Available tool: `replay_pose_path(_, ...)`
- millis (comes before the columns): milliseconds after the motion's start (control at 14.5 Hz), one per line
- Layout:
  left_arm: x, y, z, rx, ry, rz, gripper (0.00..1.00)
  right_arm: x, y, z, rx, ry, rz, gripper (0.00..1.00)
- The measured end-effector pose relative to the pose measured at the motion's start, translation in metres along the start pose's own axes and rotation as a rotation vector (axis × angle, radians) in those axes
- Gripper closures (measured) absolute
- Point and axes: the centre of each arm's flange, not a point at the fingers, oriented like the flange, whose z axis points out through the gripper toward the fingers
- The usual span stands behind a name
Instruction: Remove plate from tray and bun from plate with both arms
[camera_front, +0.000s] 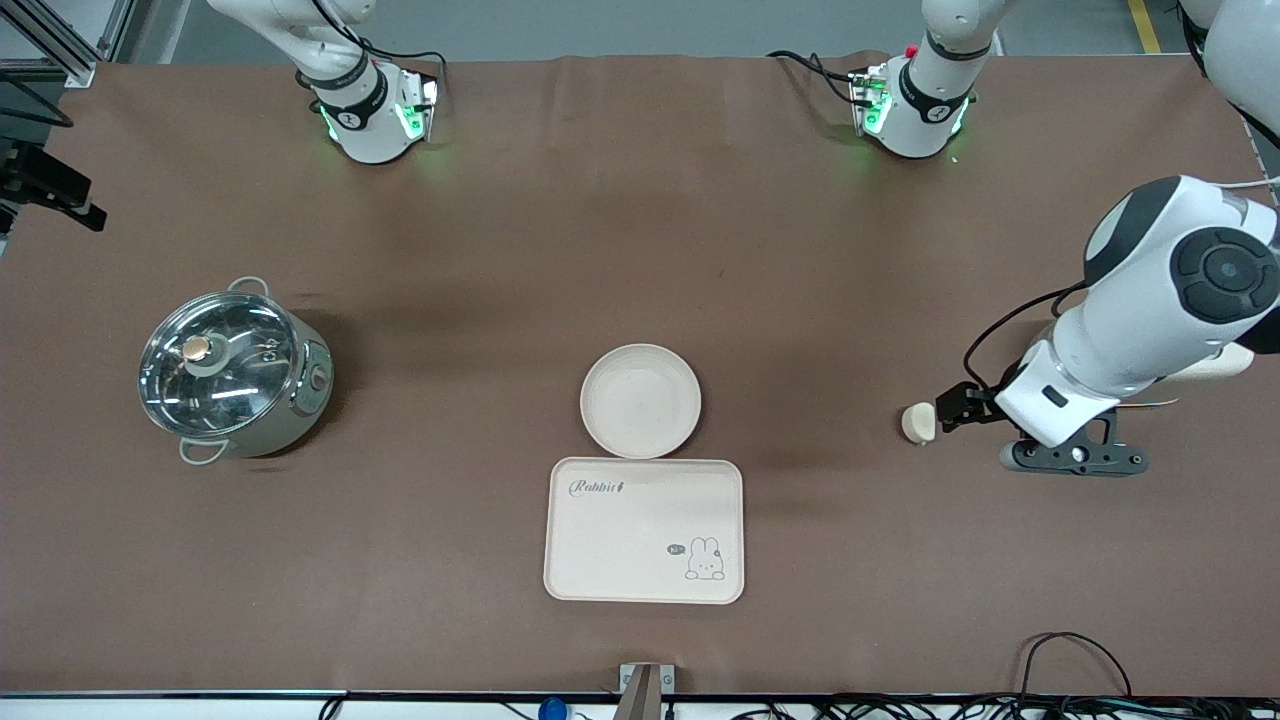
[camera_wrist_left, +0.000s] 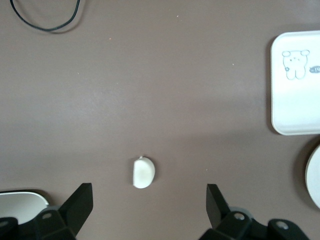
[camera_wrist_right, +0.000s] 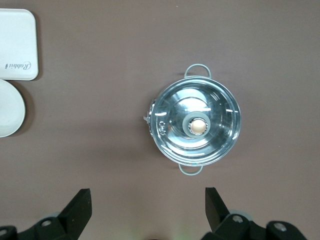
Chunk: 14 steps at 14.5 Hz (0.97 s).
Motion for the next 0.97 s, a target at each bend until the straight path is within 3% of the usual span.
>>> replay_pose_path(276, -0.002, -0.018, -0.047, -0.035, -0.038, -0.012, 0.00, 0.001, -0.014, 0.001, 0.000, -0.003, -0.017, 0.00)
replay_pose_path(621, -0.024, -0.027, -0.109, -0.019, -0.068, -0.071, 0.00, -0.001, -0.010, 0.002, 0.001, -0.021, -0.009, 0.00)
replay_pose_path(966, -0.069, -0.061, -0.181, 0.010, -0.041, -0.045, 0.00, -0.003, -0.003, 0.003, 0.002, -0.030, 0.007, 0.00)
